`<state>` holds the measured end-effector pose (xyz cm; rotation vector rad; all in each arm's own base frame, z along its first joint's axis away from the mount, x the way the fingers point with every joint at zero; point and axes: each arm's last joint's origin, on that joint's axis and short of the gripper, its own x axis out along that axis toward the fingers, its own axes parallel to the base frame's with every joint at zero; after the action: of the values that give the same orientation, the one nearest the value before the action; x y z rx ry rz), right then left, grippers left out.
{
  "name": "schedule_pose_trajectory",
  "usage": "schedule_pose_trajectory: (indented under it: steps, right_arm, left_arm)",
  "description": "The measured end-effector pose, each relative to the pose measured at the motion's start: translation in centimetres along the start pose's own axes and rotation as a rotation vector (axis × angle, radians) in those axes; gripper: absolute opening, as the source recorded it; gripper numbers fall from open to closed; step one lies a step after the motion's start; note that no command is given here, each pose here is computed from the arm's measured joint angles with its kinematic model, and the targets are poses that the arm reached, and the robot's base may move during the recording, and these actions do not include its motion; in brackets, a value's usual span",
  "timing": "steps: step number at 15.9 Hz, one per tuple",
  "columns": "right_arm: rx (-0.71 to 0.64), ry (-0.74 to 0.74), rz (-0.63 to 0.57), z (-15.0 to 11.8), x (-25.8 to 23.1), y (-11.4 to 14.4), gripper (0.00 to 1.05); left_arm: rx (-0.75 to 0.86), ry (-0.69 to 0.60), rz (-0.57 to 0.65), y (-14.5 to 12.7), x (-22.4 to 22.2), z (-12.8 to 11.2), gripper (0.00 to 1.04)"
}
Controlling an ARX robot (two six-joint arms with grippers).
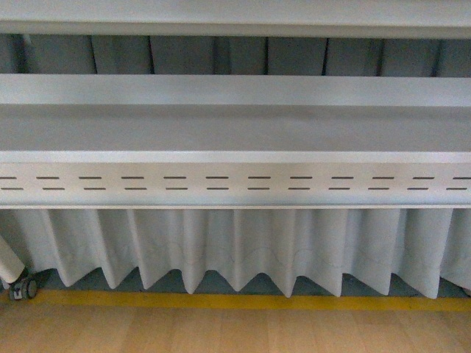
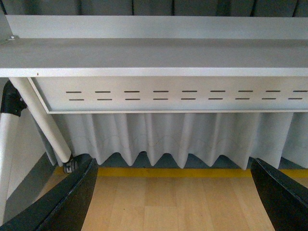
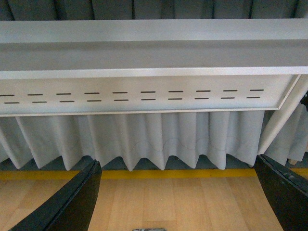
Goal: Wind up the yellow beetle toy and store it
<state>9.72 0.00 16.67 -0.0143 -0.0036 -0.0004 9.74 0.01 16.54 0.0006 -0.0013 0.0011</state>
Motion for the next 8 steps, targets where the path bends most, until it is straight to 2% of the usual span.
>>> schedule_pose_trajectory:
  steps: [8]
  right_arm:
    - [0.0,0.0,0.0,0.0,0.0,0.0,0.98]
  left_arm:
    - [0.0,0.0,0.0,0.0,0.0,0.0,0.98]
